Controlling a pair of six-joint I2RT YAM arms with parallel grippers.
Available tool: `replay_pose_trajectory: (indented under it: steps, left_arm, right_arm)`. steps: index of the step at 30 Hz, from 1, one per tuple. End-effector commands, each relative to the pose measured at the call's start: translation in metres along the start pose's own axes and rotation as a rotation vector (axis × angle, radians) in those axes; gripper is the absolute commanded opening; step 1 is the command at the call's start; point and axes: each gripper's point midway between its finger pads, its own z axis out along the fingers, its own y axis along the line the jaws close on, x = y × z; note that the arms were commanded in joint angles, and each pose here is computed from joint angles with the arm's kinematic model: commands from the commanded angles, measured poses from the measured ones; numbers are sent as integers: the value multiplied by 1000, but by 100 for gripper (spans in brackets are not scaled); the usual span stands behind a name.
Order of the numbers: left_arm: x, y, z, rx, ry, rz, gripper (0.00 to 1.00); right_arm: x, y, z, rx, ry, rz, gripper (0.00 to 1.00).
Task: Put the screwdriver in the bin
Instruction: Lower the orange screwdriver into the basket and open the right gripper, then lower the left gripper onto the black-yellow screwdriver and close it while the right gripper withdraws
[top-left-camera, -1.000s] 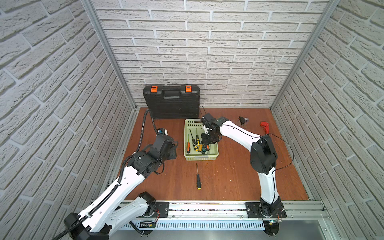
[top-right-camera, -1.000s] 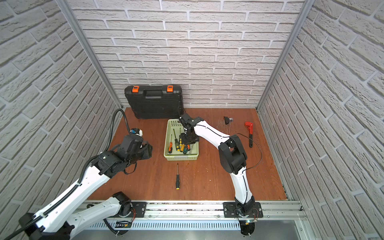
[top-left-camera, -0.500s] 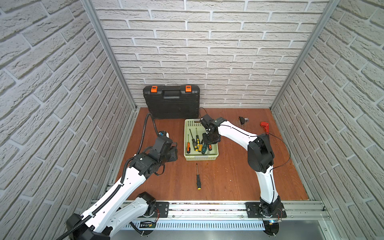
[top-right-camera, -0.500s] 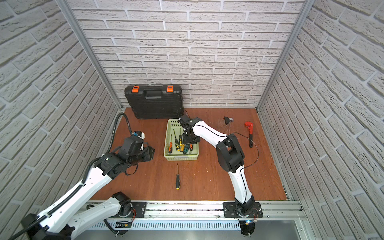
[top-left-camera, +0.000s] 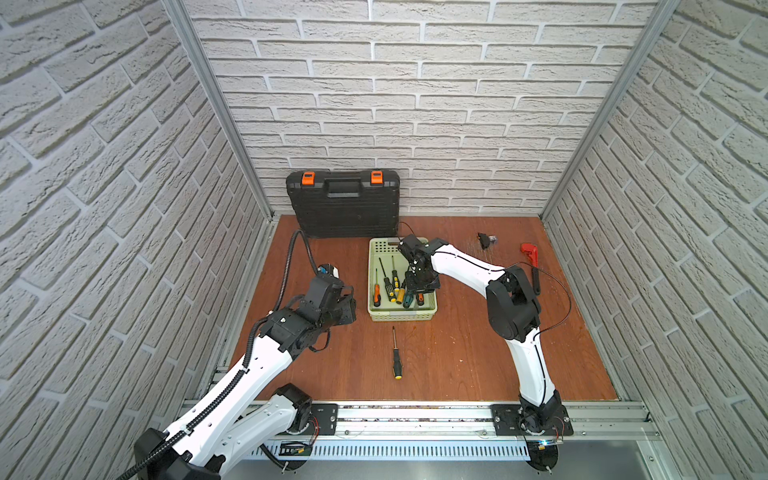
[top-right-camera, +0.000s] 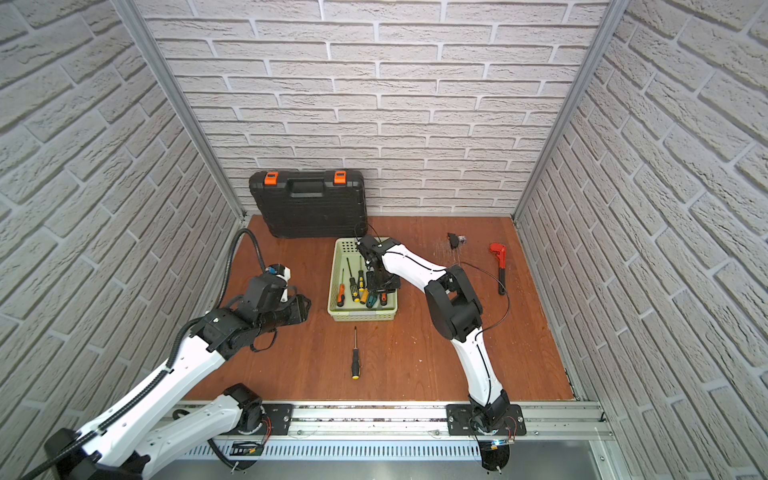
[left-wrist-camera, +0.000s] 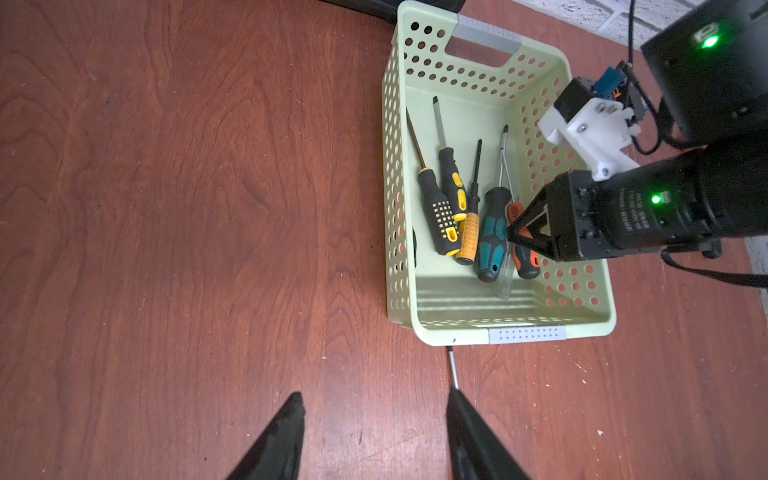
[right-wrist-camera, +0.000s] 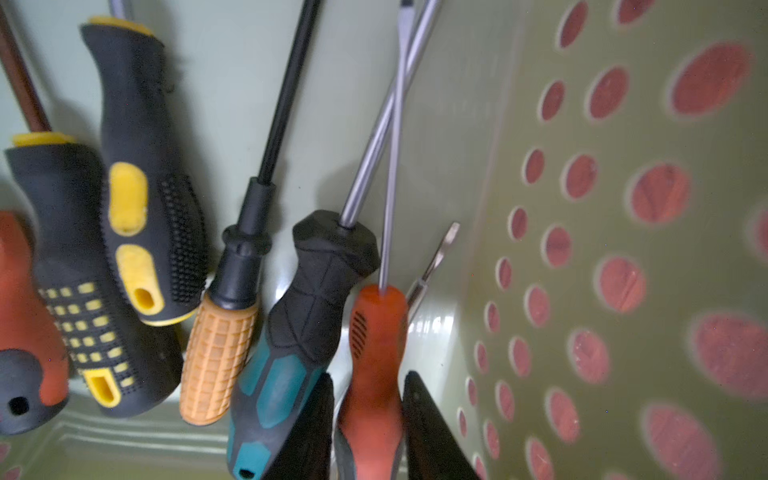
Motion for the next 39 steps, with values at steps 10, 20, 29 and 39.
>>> replay_pose_trajectory:
  steps: [10, 20, 29, 39]
  left_arm:
    - [25, -9, 16, 62, 106, -83, 56]
    - [72, -26, 7, 86, 278, -43, 51]
    - [133, -71, 20, 66, 380, 8, 55]
    - [170, -106, 58, -28, 499, 121, 55]
  right_arm:
    - [-21, 14, -70, -126, -154, -18, 42]
    - [-11, 42, -145, -307, -303, -137, 41]
    - [31, 34, -151, -402, -389, -185, 39]
    - [54, 9, -146, -376, -424, -171, 39]
